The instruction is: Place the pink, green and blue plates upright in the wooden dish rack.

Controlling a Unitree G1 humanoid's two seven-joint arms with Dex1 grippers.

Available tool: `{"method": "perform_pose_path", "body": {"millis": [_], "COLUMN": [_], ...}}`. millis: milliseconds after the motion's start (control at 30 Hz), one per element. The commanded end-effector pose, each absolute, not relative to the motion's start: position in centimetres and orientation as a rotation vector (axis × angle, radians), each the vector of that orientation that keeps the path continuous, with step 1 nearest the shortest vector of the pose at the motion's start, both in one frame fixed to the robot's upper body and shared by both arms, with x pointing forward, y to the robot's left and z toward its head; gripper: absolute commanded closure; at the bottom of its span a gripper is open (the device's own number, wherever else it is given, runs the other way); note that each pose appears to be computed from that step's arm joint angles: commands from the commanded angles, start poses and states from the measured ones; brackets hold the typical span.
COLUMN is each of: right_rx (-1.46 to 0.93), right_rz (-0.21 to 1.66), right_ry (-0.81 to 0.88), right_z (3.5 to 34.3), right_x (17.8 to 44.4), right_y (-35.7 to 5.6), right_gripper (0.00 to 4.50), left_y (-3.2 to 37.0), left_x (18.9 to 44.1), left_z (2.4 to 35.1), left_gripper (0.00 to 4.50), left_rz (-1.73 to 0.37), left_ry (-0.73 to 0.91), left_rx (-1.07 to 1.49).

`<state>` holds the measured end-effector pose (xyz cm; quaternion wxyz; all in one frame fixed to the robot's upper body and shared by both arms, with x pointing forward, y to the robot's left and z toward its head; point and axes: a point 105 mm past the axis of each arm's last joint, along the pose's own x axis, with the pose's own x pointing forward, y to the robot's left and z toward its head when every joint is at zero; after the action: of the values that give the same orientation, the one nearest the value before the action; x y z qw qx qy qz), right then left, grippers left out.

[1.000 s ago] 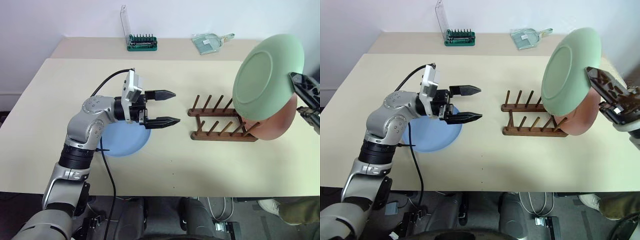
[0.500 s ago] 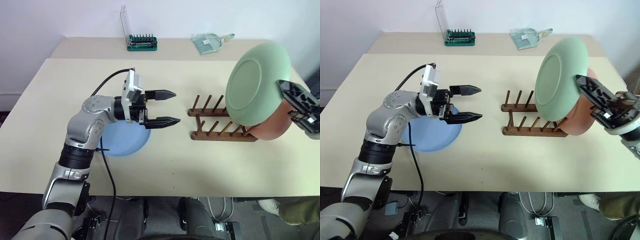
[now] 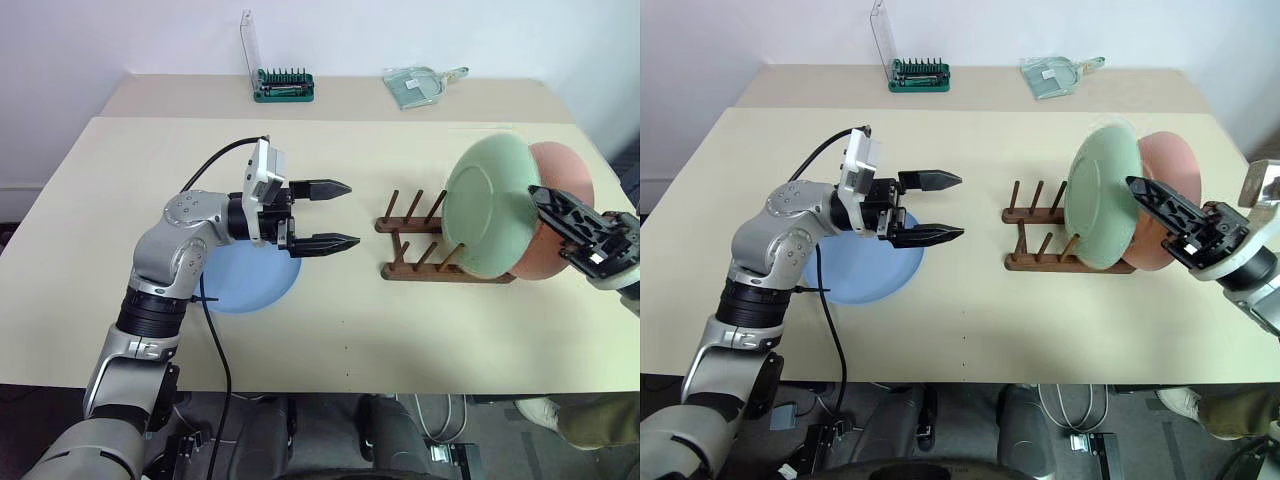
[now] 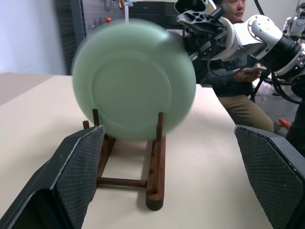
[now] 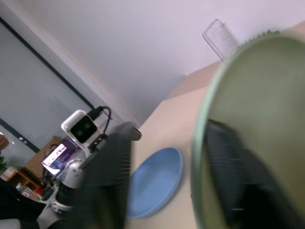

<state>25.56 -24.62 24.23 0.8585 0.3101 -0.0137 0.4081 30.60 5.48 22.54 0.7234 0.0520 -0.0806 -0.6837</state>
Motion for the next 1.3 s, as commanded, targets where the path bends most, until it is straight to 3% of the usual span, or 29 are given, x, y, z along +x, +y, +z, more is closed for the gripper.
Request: {"method": "perform_pose_path", "body": {"millis": [33, 433, 867, 1167, 1300], "right_rx": [0.571, 0.423, 0.232, 0.187, 0.204], "right_rz": [0.865, 0.859, 0.789, 1.017, 1.135], "right_ry": [-0.092, -0.168, -0.364, -0.366, -0.295], "right_z": [25.7, 27.1, 30.8, 32.1, 31.2], "right_x": [25.3, 24.6, 23.2, 21.7, 21.7], "right_y": [-24.4, -24.2, -24.9, -20.2, -18.4], "right_gripper": [0.16, 0.03, 0.03, 0.03, 0.03], "left_y": [5.4, 5.2, 4.5, 7.2, 11.7], "left_x": [30.3, 30.1, 30.6, 34.1, 35.7], "left_z": [23.8, 23.7, 23.6, 24.6, 24.6], "left_gripper": [0.00, 0.00, 0.00, 0.00, 0.00], "left_rz": [-1.516, -1.530, -1.547, -1.382, -1.260], "left_ry": [-0.229, -0.231, -0.241, -0.183, -0.002], "left_rx": [0.146, 0.139, 0.112, 0.182, 0.220]}}
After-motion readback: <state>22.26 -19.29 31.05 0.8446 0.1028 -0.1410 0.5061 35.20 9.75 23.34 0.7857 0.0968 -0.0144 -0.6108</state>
